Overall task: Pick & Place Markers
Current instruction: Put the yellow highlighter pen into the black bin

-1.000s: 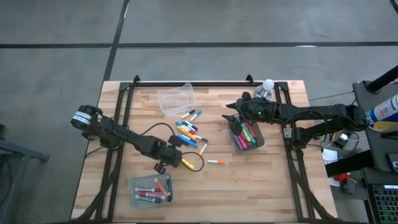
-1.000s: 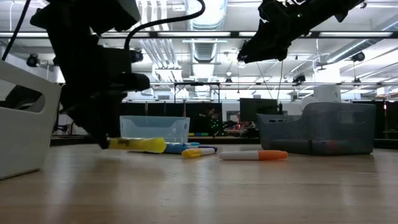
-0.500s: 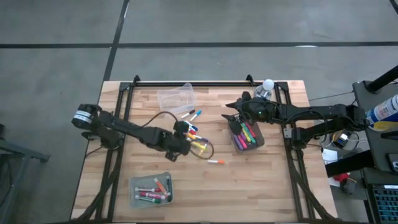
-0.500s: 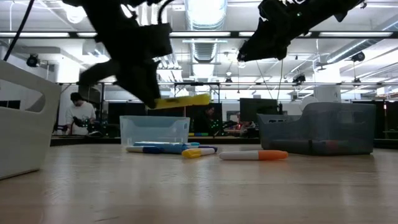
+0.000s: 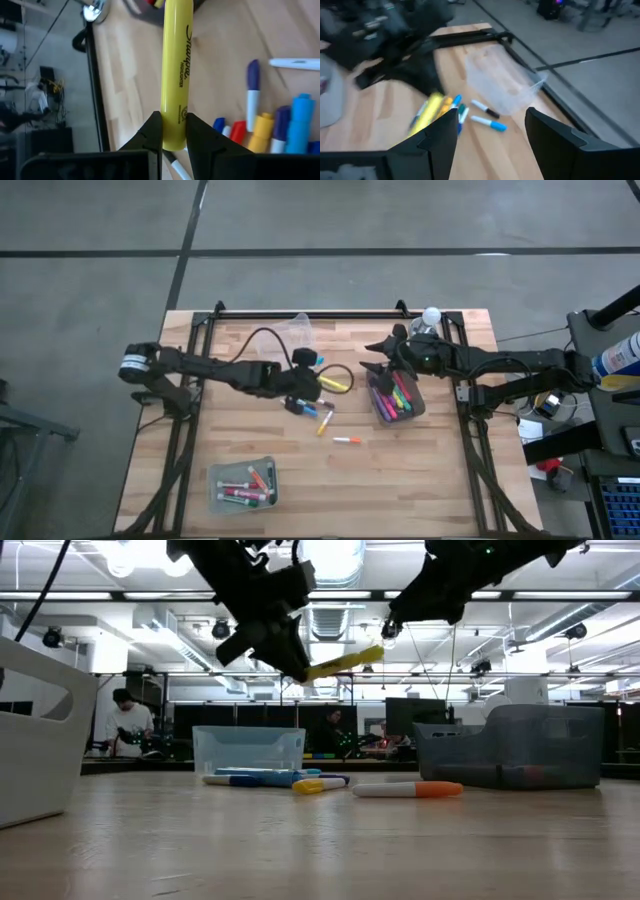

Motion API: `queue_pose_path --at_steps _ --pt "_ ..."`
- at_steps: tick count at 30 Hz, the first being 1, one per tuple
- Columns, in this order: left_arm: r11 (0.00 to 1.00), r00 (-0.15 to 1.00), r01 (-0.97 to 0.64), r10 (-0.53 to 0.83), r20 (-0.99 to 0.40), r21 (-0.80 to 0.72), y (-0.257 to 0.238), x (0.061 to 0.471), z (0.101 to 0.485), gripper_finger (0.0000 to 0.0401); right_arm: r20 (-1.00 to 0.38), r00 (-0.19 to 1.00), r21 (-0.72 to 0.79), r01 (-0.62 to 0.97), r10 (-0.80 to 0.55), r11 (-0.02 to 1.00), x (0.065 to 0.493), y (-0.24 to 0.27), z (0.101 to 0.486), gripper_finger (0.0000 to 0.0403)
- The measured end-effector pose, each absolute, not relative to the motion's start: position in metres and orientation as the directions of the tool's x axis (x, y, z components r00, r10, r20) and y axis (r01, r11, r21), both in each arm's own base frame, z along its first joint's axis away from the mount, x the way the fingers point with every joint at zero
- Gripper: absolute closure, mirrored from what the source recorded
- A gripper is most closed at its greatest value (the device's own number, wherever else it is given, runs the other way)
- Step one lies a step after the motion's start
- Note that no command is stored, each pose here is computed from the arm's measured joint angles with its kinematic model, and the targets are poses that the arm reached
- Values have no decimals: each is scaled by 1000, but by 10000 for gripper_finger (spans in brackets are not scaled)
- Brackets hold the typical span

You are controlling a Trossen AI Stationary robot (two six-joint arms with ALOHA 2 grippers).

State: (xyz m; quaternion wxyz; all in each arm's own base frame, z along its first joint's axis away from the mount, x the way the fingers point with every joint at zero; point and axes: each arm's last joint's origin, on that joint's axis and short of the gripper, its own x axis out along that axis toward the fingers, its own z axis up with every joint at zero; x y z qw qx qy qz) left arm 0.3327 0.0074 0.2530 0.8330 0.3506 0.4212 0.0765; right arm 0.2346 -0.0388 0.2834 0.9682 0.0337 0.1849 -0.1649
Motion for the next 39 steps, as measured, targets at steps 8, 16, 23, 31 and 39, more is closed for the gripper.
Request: queue_pose_path --at_steps 8,16,23,31,39 --pt "820 644 -24 450 -619 572 17 338 276 348 -473 847 54 301 -241 952 241 -38 266 184" --pt "856 681 -120 439 -586 502 17 342 312 348 -550 802 28 299 -235 954 260 -41 239 184" --pt "878 698 -110 402 -592 466 16 342 316 348 -500 832 -27 264 -242 964 277 -43 231 184" --pt "880 696 -107 398 -597 462 15 341 315 348 -349 917 -58 182 -191 982 281 -41 249 184" --pt "884 715 -112 389 -581 454 15 337 322 348 -239 966 -42 93 -100 995 282 -39 263 184"
